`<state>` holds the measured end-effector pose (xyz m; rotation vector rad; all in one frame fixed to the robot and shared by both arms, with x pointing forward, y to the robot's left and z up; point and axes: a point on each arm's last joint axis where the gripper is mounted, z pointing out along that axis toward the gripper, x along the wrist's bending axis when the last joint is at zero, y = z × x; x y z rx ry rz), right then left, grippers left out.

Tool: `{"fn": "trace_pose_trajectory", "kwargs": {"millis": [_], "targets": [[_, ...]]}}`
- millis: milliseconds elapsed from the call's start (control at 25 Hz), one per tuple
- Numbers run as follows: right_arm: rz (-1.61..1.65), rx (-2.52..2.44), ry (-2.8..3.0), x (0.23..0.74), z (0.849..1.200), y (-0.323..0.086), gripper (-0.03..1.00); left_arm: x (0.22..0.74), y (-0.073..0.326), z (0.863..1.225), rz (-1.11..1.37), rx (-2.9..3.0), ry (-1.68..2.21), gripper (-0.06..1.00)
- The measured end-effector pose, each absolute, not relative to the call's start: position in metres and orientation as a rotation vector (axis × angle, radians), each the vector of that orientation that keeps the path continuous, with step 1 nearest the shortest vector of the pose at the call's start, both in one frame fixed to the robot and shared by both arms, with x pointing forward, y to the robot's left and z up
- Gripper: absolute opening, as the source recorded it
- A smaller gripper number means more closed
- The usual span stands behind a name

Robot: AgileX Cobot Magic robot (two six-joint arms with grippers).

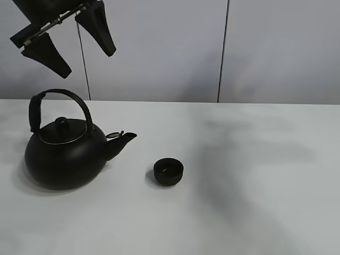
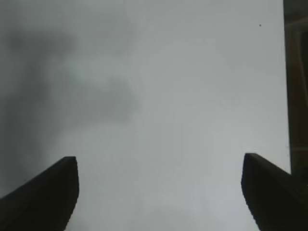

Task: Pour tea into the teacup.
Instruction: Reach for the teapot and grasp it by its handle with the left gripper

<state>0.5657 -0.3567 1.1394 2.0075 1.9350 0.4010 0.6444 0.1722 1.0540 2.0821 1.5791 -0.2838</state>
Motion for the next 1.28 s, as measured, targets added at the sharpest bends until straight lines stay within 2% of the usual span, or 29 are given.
{"fn": "trace_pose_trajectory", "kwargs": {"millis": [80,240,400,640,760,1000,1280], "targets": [[0.507,1.964,1.932,0.531,1.162,-0.341,0.63,0.644,0.172,1.054,-0.284,2.082,1.579,0.69],[0.629,1.818,1.973,0.454,1.18,-0.308,0.62,0.644,0.172,1.054,-0.284,2.082,1.579,0.69],[0.727,1.764,1.891,0.385,1.163,-0.298,0.62,0.644,0.172,1.054,-0.284,2.082,1.579,0.69],[0.791,1.713,1.768,0.302,1.102,-0.295,0.62,0.644,0.172,1.054,-0.284,2.082,1.579,0.69],[0.786,1.68,1.743,0.276,1.077,-0.295,0.62,0.644,0.172,1.054,-0.284,2.082,1.579,0.69],[0.863,1.56,1.64,0.242,1.059,-0.294,0.62,0.644,0.172,1.054,-0.284,2.082,1.579,0.69],[0.844,1.55,1.648,0.239,1.041,-0.294,0.62,0.644,0.172,1.054,-0.284,2.082,1.579,0.69]]}}
